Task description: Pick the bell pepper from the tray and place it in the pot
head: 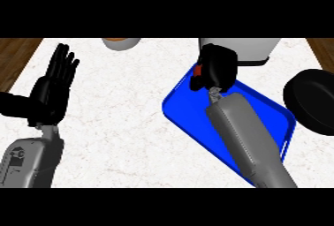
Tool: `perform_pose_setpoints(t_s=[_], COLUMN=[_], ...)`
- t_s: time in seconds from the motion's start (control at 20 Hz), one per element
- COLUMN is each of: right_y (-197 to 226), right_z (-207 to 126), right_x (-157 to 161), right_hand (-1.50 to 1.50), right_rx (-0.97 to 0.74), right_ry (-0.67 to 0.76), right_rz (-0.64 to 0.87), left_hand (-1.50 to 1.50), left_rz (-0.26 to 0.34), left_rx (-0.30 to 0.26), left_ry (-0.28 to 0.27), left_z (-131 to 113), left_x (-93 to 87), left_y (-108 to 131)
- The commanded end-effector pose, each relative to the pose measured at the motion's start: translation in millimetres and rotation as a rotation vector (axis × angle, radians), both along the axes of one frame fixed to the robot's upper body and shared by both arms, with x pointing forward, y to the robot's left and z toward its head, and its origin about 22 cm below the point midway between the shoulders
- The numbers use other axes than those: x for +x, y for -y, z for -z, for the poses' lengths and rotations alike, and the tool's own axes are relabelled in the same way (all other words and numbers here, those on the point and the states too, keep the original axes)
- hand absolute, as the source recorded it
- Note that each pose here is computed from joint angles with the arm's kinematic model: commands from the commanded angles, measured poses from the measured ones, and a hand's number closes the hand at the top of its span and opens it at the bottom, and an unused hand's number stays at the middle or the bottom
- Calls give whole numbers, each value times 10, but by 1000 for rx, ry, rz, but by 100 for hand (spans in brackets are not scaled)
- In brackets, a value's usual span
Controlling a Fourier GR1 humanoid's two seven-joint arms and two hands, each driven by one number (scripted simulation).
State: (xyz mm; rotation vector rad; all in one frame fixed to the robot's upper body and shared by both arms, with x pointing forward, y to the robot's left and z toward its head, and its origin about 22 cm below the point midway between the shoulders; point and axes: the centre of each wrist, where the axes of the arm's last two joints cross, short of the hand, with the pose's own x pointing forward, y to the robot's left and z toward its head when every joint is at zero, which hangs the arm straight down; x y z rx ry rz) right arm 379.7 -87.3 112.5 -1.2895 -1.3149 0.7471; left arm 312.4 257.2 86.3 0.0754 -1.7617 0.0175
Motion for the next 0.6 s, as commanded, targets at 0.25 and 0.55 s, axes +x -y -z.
perform_pose_setpoints(t_s=[0.25, 0.55], right_y=[77, 694], right_z=[-558, -924], right_x=[90, -82], right_hand=[150, 150], right_rx=[-26, -28], right_ry=[325, 346], right_rz=[365, 456], left_hand=[0, 0], left_rz=[-42, -58], left_rx=[-3, 15], left_ry=[-9, -4], left_z=[165, 78], left_x=[-157, -208], left_y=[-71, -129])
